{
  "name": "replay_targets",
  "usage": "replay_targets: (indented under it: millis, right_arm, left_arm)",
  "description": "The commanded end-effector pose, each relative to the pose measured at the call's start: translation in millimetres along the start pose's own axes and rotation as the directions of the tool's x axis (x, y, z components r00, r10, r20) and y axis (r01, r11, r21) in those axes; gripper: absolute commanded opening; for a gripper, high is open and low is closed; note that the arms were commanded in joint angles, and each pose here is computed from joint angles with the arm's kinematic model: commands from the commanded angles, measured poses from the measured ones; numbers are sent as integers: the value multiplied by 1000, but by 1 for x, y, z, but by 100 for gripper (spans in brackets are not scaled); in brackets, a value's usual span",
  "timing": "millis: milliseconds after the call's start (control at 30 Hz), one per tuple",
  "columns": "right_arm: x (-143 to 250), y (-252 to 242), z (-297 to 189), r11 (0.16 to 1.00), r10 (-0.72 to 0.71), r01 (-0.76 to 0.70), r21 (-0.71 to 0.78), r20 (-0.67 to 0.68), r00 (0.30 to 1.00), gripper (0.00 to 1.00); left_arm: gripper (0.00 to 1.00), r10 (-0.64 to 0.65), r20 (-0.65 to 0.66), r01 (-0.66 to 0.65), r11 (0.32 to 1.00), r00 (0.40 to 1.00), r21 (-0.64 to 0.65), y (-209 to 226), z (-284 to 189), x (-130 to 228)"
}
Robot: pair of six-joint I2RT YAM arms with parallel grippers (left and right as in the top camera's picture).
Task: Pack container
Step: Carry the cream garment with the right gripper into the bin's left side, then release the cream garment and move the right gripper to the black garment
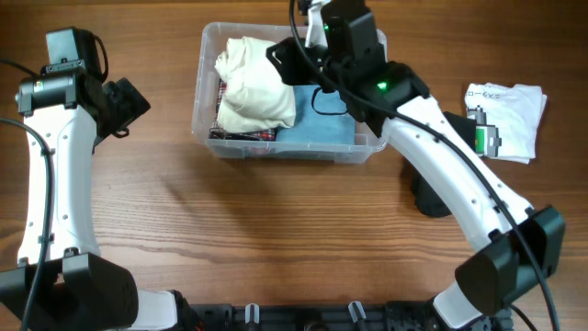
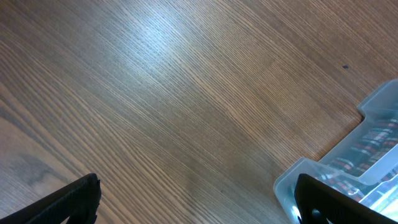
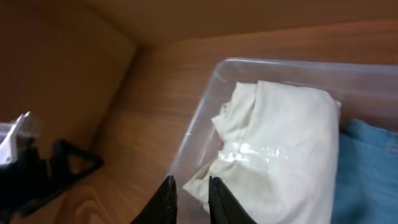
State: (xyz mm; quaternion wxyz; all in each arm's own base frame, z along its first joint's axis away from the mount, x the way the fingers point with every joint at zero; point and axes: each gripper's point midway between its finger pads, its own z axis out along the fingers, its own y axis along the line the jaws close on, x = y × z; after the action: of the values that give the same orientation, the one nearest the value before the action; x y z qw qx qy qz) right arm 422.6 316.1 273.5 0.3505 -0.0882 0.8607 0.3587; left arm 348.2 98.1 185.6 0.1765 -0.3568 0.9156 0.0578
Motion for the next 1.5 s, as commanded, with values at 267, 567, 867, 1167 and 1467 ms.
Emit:
replay_targets:
  millis: [267,567,867,1167,1467]
  right_arm:
    - [156,-35,118,998,48,-63,-20,-433,900,17]
    - [-21,-7,-33,996,-52,49,70,47,998,60]
    - [-51,-188,-195,839,230,-304,451,211,950,90]
    - [48,-351,-257,609,535,-516,602,169,828,94]
    - [156,-373,-213,622,658,-528,578,-19,753,96]
  left_arm:
    - [100,-4,13,5,1000,1000,-1,3,-3,-2]
    - [100,-4,13,5,1000,1000,-1,3,-3,-2]
    - [100,-4,13,5,1000,1000,-1,3,-3,-2]
    - [100,-4,13,5,1000,1000,-1,3,-3,-2]
    - [100,-4,13,5,1000,1000,-1,3,-3,-2]
